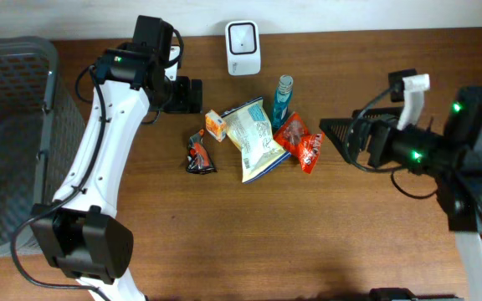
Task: Scan the item barcode
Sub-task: 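Reach the right gripper to the teal mouthwash bottle and grasp it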
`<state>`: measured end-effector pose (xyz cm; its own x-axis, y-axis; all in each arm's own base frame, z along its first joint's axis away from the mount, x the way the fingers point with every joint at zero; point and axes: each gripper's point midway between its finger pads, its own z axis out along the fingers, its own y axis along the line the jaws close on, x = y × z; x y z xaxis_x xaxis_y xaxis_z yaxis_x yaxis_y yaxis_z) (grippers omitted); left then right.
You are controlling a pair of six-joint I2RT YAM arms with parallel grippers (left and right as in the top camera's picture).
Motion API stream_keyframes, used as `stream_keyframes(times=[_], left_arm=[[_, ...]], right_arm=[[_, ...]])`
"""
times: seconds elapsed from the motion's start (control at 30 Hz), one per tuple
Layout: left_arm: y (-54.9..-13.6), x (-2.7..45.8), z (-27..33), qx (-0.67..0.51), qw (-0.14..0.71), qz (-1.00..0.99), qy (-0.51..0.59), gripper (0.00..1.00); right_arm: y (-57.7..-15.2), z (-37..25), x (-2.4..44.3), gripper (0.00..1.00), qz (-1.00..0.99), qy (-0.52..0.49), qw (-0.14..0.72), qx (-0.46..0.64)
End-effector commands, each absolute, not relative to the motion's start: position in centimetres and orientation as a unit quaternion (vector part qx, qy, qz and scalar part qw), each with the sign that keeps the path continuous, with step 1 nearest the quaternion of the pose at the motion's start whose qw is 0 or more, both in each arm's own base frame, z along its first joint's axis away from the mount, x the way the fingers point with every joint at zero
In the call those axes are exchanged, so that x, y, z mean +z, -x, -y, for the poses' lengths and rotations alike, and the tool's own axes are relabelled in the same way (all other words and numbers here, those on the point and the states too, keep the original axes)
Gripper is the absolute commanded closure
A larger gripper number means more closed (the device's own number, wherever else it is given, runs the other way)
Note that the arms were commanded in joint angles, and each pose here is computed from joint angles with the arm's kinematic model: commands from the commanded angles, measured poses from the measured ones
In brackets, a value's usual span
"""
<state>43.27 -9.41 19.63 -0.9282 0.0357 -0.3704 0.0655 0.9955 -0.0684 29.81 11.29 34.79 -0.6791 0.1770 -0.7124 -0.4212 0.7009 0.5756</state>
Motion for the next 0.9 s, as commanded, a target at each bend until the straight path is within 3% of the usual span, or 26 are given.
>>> stream_keyframes(times=[0.0, 0.1, 0.2, 0.33, 0.47, 0.6, 0.67, 0.87], left_arm=[[-43.3, 19.5, 9.1, -0.033, 0.187, -0.981, -0.031, 0.01], [-43.3, 19.5, 9.1, -0.033, 0.187, -0.981, -0.031, 0.01], [-43.3, 19.5, 9.1, -0.033, 0.187, -0.981, -0.031, 0.01], [-43.3, 19.5, 9.1, -0.033, 0.187, -0.981, -0.031, 0.01], [-43.3, 19.5, 9.1, -0.033, 0.187, -0.981, -0.031, 0.01], [-43.3, 19.5, 9.1, -0.033, 0.187, -0.981, -0.031, 0.01], [-43.3, 19.5, 9.1, -0.033, 0.187, -0.981, -0.031, 0.01], [-43.3, 19.5, 9.1, -0.033, 0.187, -0.981, -0.032, 0.01]], right_arm=[[-32.0, -12.2, 32.1, 0.02, -0.852, 0.047, 0.336, 0.399], [-35.8, -13.6, 27.9, 0.02, -0.879, 0.018, 0.303, 0.368], [-39.7, -13.7, 24.0, 0.02, -0.914, -0.024, 0.309, 0.263], [-42.4, -14.1, 22.9, 0.02, -0.939, -0.033, 0.282, 0.195], [-45.7, -14.8, 23.5, 0.02, -0.93, -0.035, 0.306, 0.199], [-48.4, -14.1, 23.2, 0.02, -0.915, -0.108, 0.335, 0.196], [-49.5, -14.5, 22.0, 0.12, -0.912, -0.125, 0.332, 0.204], [-51.1, -16.3, 18.0, 0.15, -0.92, -0.124, 0.311, 0.205]])
